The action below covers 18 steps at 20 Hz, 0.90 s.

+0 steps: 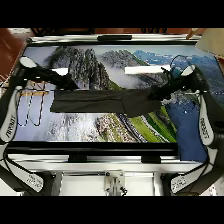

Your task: Fold the shirts.

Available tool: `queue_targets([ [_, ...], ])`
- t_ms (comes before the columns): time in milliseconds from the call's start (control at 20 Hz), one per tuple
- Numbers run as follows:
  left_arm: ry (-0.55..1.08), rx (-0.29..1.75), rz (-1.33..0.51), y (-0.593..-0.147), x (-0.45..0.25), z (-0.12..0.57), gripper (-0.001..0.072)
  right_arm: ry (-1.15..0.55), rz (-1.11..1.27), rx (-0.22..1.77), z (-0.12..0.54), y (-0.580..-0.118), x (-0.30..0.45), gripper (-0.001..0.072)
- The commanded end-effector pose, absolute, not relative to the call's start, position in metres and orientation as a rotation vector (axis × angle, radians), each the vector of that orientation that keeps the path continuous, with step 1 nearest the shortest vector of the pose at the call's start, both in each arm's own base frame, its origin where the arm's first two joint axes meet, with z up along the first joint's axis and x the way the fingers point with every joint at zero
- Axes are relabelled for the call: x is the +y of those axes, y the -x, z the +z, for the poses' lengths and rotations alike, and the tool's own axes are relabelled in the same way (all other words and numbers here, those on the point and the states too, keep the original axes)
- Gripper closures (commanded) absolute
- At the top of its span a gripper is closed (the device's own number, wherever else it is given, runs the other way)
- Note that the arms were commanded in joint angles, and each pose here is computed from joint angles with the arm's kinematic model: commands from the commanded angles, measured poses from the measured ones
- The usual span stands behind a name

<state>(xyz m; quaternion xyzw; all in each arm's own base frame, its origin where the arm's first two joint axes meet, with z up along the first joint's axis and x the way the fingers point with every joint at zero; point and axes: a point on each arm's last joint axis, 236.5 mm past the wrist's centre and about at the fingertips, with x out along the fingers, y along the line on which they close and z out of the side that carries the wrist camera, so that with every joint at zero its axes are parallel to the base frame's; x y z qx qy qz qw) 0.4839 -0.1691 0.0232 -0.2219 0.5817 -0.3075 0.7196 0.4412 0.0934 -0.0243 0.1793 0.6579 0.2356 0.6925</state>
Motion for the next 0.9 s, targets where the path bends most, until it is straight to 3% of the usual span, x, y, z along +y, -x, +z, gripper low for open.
queue_targets([
  [0,0.502,1.292,-0.836,-0.465,-0.265,0.022,0.0668,-0.411,0.553,1.438,0.047,-0.416,0.109,0.065],
  [250,0.39,1.351,-0.973,-0.411,-0.357,0.006,0.0668,-0.373,0.537,1.394,0.126,-0.365,0.117,0.0649],
  [450,0.426,1.369,-0.934,-0.395,-0.412,-0.019,0.0669,-0.364,0.522,1.355,0.163,-0.337,0.122,0.065],
  [600,0.428,1.42,-0.986,-0.36,-0.455,-0.038,0.0668,-0.372,0.493,1.319,0.181,-0.324,0.12,0.0649],
  [750,0.412,1.461,-1.01,-0.34,-0.47,-0.051,0.0669,-0.405,0.481,1.305,0.191,-0.319,0.123,0.065],
  [850,0.421,1.435,-1.004,-0.352,-0.46,-0.041,0.067,-0.415,0.491,1.299,0.192,-0.32,0.129,0.065],
])
